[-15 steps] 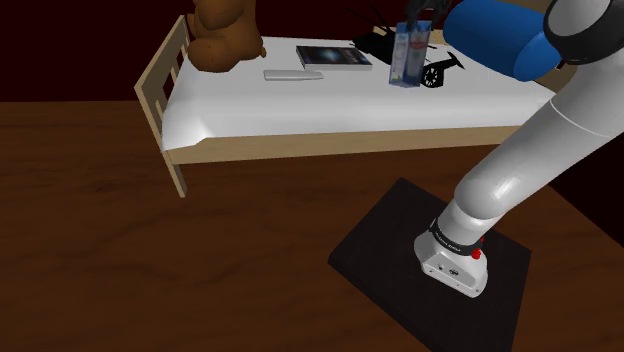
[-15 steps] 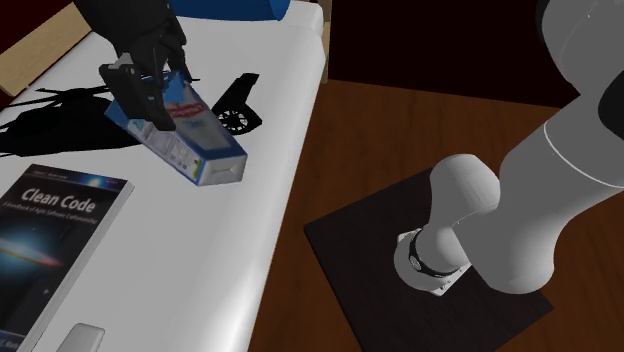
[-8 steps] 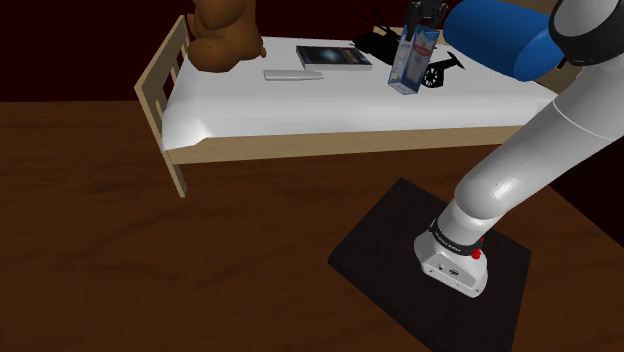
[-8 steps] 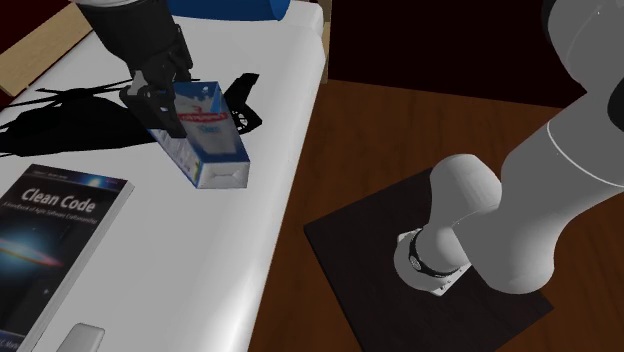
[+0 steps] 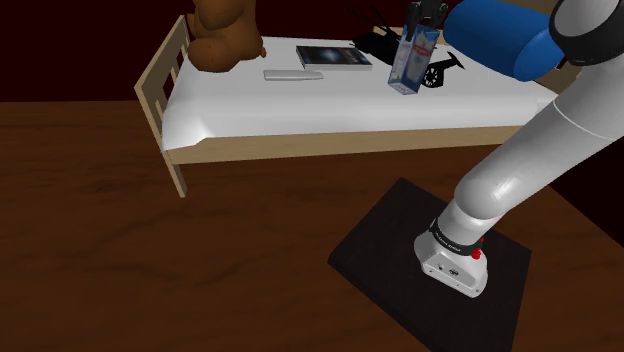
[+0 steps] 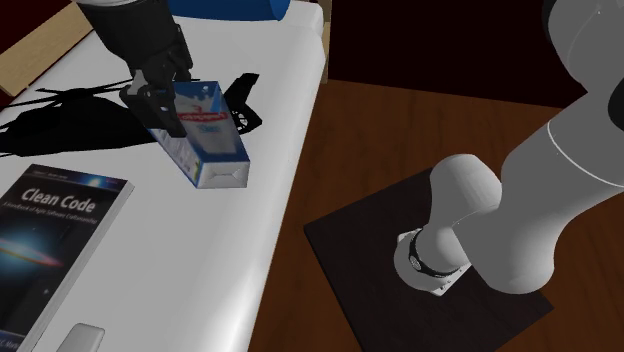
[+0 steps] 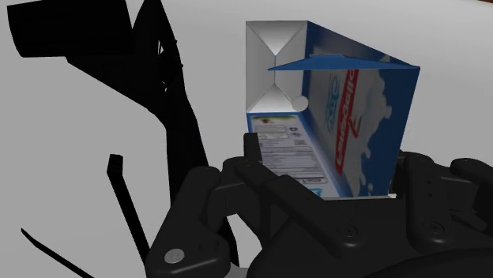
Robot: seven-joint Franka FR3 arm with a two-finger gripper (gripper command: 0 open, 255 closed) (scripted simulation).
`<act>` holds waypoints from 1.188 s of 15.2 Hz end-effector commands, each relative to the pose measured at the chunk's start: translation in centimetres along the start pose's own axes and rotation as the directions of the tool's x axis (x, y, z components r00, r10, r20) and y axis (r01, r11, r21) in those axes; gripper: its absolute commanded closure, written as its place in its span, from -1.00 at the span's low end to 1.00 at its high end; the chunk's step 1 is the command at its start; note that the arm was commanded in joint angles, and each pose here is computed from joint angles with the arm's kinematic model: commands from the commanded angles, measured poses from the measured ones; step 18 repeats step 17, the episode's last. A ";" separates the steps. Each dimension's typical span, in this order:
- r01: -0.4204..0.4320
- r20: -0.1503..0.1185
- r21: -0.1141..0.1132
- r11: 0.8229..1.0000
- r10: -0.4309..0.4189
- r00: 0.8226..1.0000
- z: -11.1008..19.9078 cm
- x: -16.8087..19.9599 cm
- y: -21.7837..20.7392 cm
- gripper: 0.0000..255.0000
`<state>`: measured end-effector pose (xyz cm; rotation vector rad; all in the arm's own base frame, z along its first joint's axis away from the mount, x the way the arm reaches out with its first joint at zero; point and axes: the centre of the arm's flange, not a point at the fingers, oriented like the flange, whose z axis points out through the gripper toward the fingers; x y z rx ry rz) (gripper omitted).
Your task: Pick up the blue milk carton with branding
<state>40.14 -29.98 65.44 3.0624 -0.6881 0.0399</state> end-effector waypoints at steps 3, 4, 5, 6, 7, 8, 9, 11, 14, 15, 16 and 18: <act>0.002 0.005 0.001 1.000 -0.002 1.000 -1.4 0.1 -0.2 1.00; 0.002 0.005 0.001 1.000 -0.002 1.000 -2.0 0.1 -0.2 1.00; 0.002 0.005 0.001 1.000 -0.002 1.000 -2.5 0.1 -0.2 1.00; 0.002 0.005 0.001 1.000 -0.002 1.000 -3.0 0.1 -0.2 1.00; 0.002 0.005 0.001 1.000 -0.002 1.000 -3.6 0.1 -0.2 1.00; 0.002 0.005 0.001 1.000 -0.002 1.000 -4.1 0.1 -0.2 1.00; 0.002 0.005 0.001 1.000 -0.002 1.000 -4.6 0.1 -0.2 1.00; 0.002 0.005 0.001 1.000 -0.002 1.000 -5.7 0.2 -0.2 1.00; 0.002 0.005 0.001 1.000 -0.002 1.000 -7.3 0.2 -0.2 1.00; 0.002 0.005 0.001 1.000 -0.002 1.000 -7.8 0.2 -0.2 1.00; 0.002 0.005 0.001 1.000 -0.002 1.000 -7.9 0.2 -0.2 1.00; 0.002 0.005 0.001 1.000 -0.002 1.000 -7.9 0.2 -0.2 1.00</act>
